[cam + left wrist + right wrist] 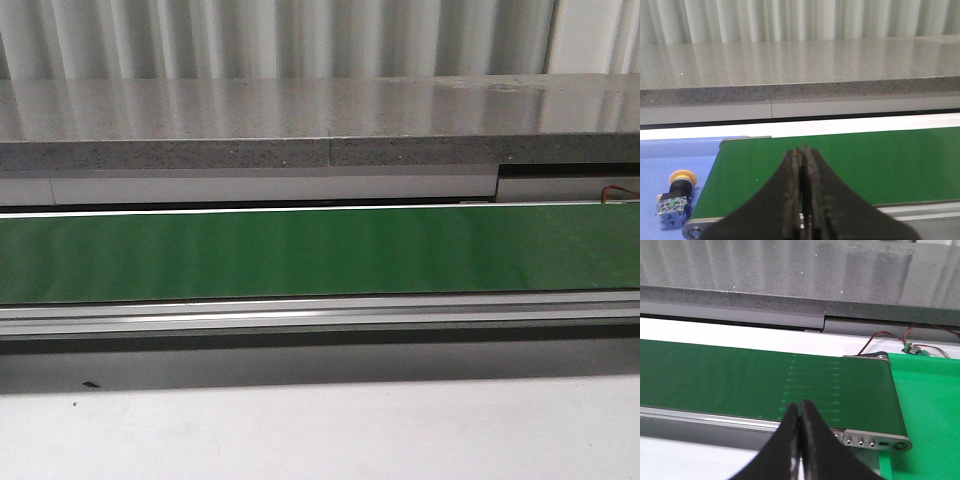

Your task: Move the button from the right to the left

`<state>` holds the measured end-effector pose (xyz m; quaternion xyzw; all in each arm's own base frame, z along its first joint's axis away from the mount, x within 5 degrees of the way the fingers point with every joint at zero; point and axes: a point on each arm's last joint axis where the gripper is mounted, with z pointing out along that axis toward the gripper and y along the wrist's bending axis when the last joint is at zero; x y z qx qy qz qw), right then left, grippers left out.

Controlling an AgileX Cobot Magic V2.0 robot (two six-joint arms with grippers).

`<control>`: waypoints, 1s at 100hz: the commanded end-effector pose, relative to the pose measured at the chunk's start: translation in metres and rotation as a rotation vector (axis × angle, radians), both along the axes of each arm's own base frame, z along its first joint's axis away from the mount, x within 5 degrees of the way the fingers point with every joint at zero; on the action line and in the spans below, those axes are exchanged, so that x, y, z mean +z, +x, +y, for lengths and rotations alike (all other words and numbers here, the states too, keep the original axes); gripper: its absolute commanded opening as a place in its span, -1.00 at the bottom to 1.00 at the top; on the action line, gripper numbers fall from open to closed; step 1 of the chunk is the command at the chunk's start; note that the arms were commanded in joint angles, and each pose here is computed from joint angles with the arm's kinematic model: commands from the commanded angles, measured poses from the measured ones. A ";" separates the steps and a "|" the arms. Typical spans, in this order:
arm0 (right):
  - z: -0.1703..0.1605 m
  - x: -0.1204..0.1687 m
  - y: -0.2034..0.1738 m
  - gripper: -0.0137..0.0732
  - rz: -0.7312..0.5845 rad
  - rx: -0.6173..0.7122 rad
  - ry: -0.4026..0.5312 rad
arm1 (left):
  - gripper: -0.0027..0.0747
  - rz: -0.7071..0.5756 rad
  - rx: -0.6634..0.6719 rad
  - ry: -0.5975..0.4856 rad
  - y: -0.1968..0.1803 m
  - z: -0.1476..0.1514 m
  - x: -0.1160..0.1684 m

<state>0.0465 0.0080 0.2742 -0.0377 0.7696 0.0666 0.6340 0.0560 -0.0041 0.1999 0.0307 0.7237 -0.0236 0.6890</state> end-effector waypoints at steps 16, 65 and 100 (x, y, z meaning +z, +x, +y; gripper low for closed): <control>0.000 0.015 0.001 -0.84 -0.096 -0.004 0.002 | -0.98 -0.050 -0.006 -0.017 -0.001 0.000 -0.006; 0.000 0.015 0.001 -0.84 -0.096 -0.004 0.002 | -0.98 -0.050 -0.006 -0.017 -0.001 0.000 -0.006; -0.004 0.009 0.003 -0.84 -0.106 -0.036 -0.101 | -0.98 -0.050 -0.006 -0.017 -0.001 0.000 -0.006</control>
